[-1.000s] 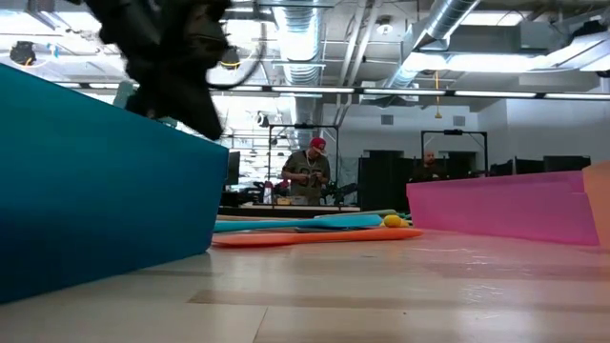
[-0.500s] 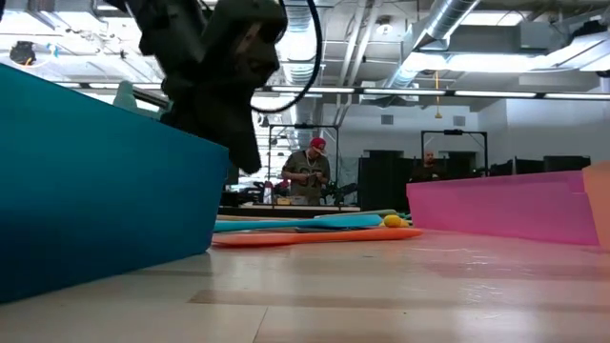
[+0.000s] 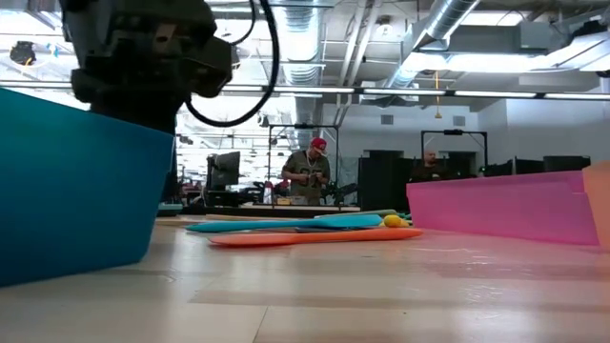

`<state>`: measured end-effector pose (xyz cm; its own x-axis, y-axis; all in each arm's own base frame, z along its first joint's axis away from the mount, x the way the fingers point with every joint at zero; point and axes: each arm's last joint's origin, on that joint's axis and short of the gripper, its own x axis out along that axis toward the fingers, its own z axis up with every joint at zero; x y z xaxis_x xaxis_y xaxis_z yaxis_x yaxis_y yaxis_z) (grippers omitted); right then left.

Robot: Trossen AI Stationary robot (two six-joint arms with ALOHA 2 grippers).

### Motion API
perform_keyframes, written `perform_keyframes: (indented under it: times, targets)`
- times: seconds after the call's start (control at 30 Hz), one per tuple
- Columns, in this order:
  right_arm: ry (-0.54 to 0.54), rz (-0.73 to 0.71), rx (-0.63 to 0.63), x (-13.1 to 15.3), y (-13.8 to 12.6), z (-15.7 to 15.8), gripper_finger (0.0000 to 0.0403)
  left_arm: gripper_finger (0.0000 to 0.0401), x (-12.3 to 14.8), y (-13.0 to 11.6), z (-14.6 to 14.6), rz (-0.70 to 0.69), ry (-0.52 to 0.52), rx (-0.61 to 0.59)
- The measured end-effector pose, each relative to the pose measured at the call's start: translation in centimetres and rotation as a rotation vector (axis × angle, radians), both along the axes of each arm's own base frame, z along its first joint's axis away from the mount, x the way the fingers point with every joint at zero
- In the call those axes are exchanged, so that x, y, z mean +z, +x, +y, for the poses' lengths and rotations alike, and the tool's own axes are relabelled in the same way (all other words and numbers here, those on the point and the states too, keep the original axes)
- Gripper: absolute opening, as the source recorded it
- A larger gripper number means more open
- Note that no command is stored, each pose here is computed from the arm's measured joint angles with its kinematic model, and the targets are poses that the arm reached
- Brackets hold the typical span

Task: Pick & Place Kitchen Items
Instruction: Put the blue spatula into the orange bin

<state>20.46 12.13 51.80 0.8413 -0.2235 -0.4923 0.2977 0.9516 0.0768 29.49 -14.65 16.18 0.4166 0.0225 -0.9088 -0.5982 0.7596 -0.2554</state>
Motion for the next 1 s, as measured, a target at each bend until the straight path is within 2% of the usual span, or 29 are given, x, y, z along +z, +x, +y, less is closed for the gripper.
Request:
perform_keyframes:
  times: [0.13,0.23,0.33,0.43,0.63,0.8,1.0]
  targets:
    - [-0.012,0.017,0.011,-0.3,0.2,0.5,0.0002,0.0001,0.0,-0.6,-0.6,0.013,0.008,0.010]
    - [-0.004,0.026,0.014,-0.5,0.0,0.8,0.0002,0.0001,1.5,-1.0,-0.4,-0.022,-0.010,0.011]
    - [-0.002,0.036,0.032,-0.6,-0.4,1.3,0.0002,0.0001,4.5,-1.3,0.8,-0.146,0.008,0.049]
    - [-0.003,0.038,0.042,-0.6,-0.7,1.5,0.0002,0.0001,7.9,-1.7,2.7,-0.290,0.070,0.060]
    - [0.005,0.042,0.050,-0.7,-1.0,1.8,0.0002,0.0006,12.6,-0.8,6.3,-0.567,0.216,-0.093]
    - [0.029,0.053,0.019,-0.9,-1.4,1.9,0.0016,0.0050,14.7,0.8,8.0,-0.783,0.295,-0.227]
    - [0.074,0.010,0.020,-0.1,-3.1,1.3,0.0064,0.0137,12.7,2.4,9.1,-0.717,0.305,-0.357]
